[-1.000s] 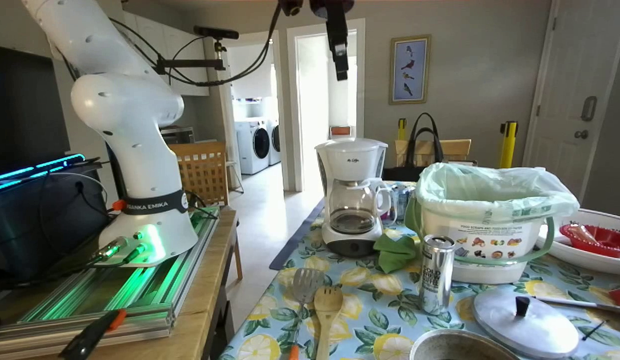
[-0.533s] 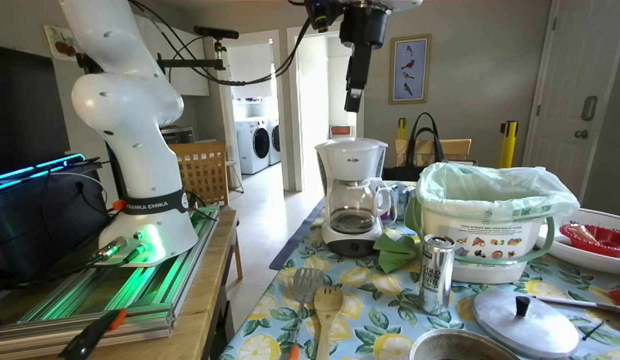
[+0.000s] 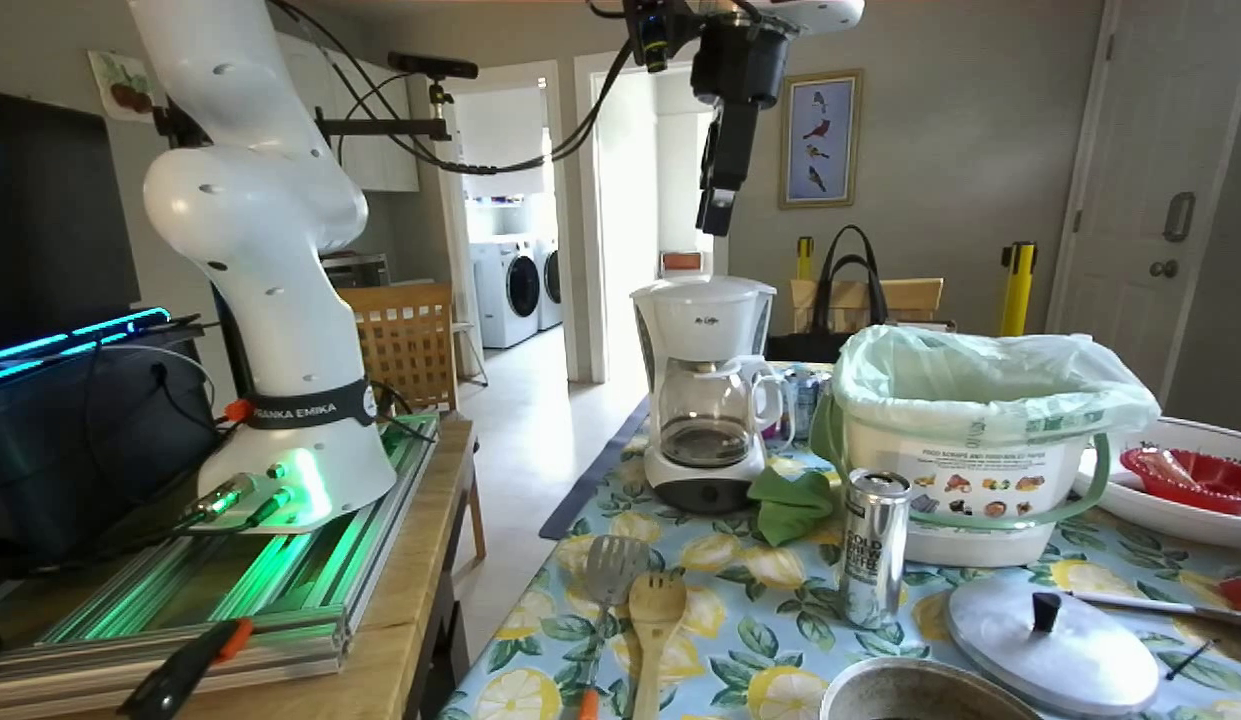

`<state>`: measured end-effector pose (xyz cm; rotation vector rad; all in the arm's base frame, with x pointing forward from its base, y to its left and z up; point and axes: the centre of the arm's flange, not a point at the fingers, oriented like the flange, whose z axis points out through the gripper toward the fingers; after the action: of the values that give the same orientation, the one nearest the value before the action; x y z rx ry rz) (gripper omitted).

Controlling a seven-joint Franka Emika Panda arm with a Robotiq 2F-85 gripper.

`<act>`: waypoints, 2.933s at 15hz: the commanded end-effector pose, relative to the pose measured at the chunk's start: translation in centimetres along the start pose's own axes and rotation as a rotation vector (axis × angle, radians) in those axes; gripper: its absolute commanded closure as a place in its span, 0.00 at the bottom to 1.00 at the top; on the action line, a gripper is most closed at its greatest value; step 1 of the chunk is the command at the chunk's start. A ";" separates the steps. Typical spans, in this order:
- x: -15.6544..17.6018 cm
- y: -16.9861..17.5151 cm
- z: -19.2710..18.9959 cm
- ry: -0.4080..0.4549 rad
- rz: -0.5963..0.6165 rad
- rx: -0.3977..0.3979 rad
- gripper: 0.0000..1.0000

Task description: Put the two right cans in the bin

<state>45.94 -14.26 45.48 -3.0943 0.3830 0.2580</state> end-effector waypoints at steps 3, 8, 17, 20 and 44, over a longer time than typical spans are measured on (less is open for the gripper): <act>0.9 0.1 0.2 0.071 -0.006 0.009 0.00; 4.0 0.6 1.1 0.190 -0.076 0.068 0.00; 8.5 2.2 6.9 0.256 -0.284 -0.003 0.00; 7.7 1.6 6.4 0.239 -0.228 0.007 0.00; 16.8 2.0 17.9 0.248 -0.454 -0.134 0.00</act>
<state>57.25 -19.23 26.63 -3.2219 -0.2905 -0.1194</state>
